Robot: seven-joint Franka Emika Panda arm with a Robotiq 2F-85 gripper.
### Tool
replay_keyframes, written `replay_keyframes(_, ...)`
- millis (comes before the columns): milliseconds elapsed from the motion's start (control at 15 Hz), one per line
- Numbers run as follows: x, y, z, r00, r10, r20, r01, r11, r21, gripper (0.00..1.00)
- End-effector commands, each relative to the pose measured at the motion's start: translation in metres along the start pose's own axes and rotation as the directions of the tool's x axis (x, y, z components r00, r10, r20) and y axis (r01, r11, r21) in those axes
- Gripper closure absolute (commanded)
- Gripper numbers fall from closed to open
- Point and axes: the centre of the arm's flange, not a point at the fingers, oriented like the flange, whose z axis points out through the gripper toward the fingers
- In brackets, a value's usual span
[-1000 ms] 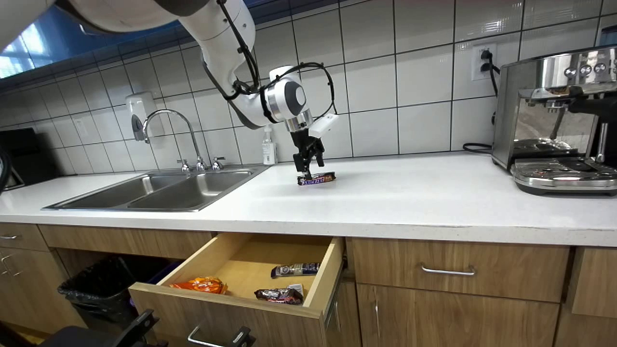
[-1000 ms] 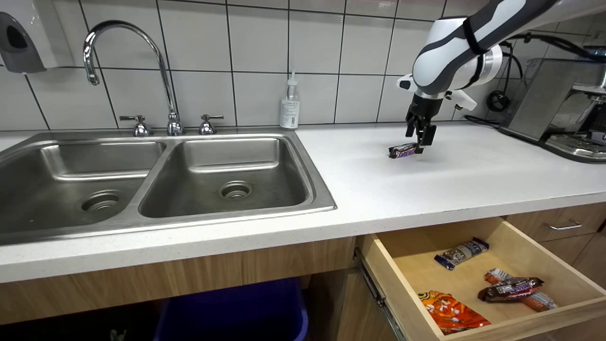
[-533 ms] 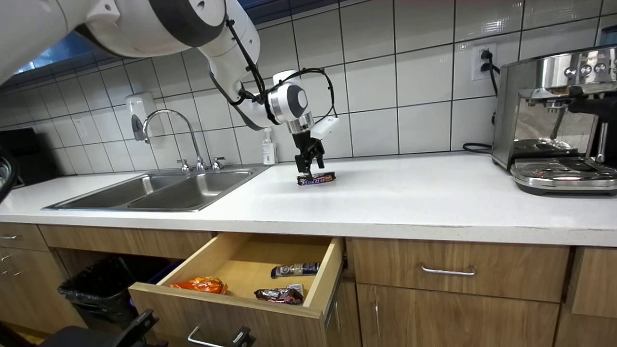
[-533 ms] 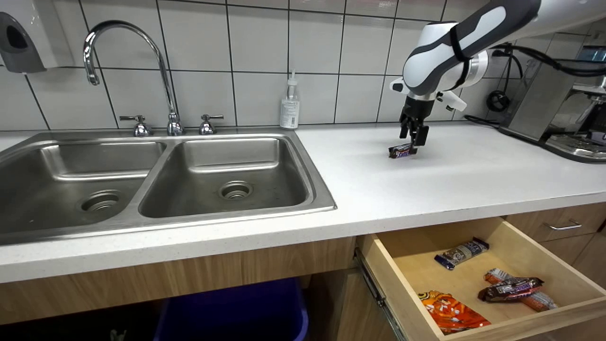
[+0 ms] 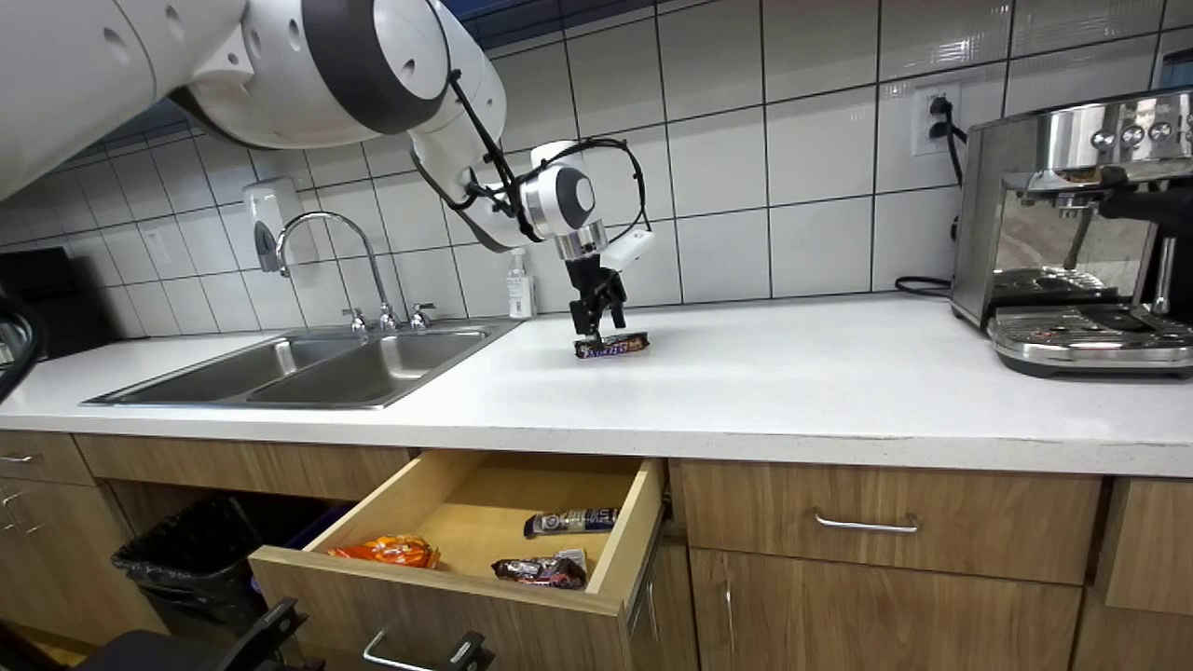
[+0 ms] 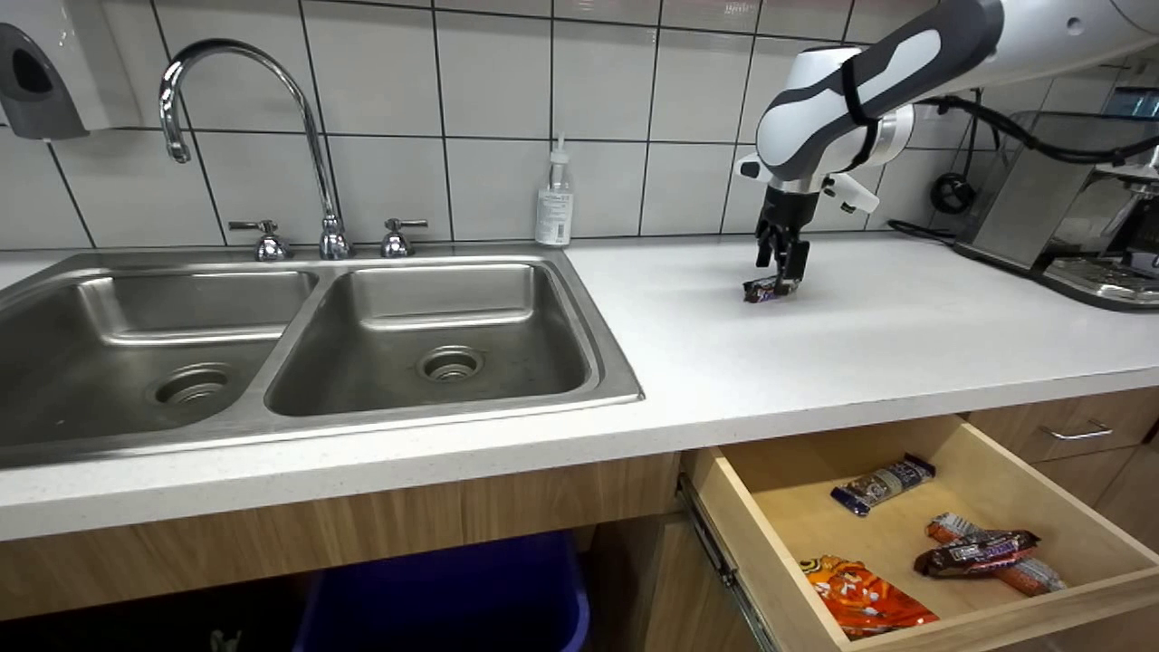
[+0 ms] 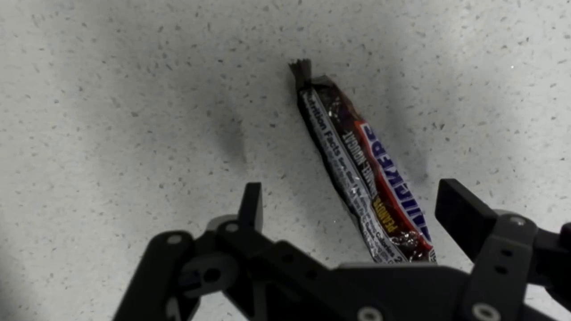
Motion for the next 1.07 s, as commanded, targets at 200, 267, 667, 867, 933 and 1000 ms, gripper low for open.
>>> replay_keyframes(200, 0.0005, 0.0262, 0.0072, 1.000, -0.013, -0.007, 0.013, 0.999, 0.031, 0.00)
replay_keyframes(267, 0.0003, 0.0267, 0.0081, 1.000, -0.012, -0.006, 0.012, 0.999, 0.034, 0.00)
replay_keyframes(667, 0.0001, 0.0286, 0.0113, 1.000, -0.009, -0.004, 0.009, 0.999, 0.041, 0.00)
replay_keyframes(867, 0.0003, 0.0295, 0.0121, 1.000, -0.007, -0.004, 0.007, 0.999, 0.045, 0.28)
replay_keyframes(933, 0.0005, 0.0293, 0.0122, 1.000, -0.007, -0.003, 0.007, 0.999, 0.047, 0.34)
replay_keyframes(1000, 0.0006, 0.0294, 0.0123, 1.000, -0.006, -0.003, 0.006, 0.999, 0.048, 0.44)
